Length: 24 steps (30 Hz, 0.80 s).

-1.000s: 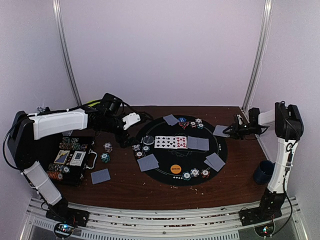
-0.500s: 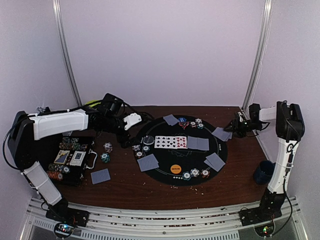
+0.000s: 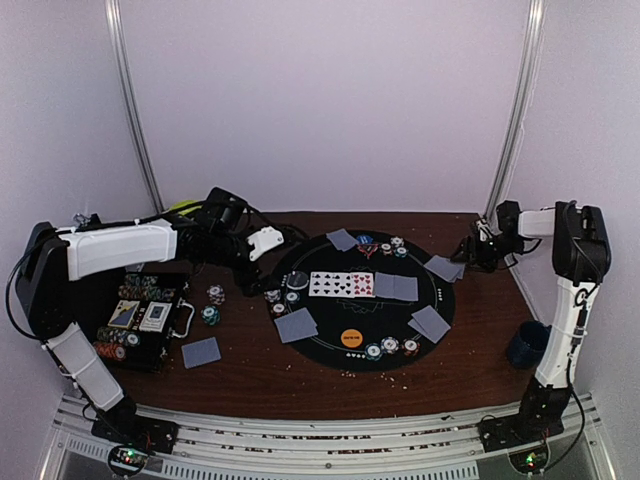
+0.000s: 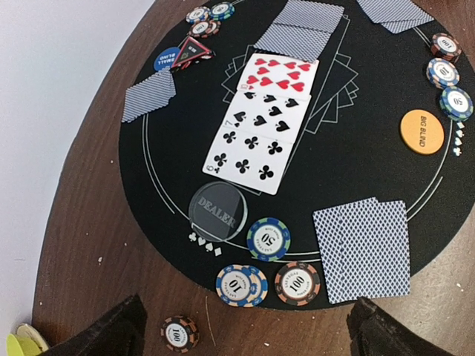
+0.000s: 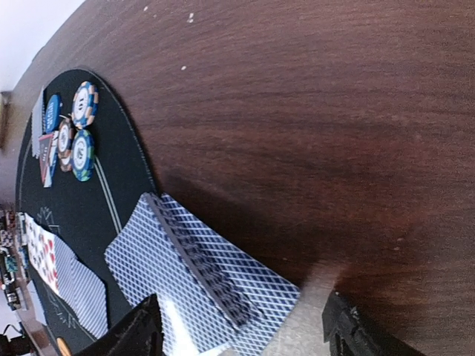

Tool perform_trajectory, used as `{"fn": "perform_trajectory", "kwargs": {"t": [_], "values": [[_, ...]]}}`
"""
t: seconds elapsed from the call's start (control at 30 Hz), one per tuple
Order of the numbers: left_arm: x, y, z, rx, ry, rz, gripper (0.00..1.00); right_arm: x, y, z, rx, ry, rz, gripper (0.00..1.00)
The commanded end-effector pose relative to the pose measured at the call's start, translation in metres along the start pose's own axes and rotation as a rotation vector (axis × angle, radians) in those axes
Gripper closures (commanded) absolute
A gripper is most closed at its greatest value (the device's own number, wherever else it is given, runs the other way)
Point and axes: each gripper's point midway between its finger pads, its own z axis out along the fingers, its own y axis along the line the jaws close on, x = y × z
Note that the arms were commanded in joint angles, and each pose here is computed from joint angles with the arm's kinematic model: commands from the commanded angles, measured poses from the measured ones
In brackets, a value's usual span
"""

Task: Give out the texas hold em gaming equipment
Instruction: Place the face-down deck piles on the poker table mat, then reset both arms

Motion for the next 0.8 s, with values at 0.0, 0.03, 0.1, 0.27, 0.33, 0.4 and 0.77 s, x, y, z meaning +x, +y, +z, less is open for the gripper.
{"fn": "perform_trajectory", "kwargs": {"t": [0.0,0.03,0.1,0.27,0.33,0.4,0.77], "values": [[-0.008,0.005,0.000,-0.035,-0.029,0.007,0.02,0.017,-0.045,-0.013,0.267,0.062,-0.004,0.20],[-0.008,0.006,0.000,-0.040,-0.029,0.006,0.02,0.017,-0.047,-0.014,0.285,0.062,-0.012,0.18],[-0.008,0.010,-0.001,-0.059,-0.027,0.002,0.02,0.011,-0.050,-0.022,0.325,0.047,-0.029,0.15],[-0.005,0.030,-0.009,-0.161,-0.010,-0.026,0.02,-0.018,-0.036,-0.059,0.383,-0.057,-0.098,0.00],[-0.005,0.041,-0.018,-0.191,-0.020,-0.050,0.02,-0.031,-0.026,-0.080,0.401,-0.113,-0.138,0.00],[-0.005,0.058,-0.031,-0.221,-0.042,-0.086,0.02,-0.041,-0.012,-0.102,0.404,-0.171,-0.197,0.00],[0.048,0.124,-0.152,-0.590,-0.124,-0.293,0.02,-0.018,0.070,-0.247,0.480,-0.590,-0.546,0.00]]}}
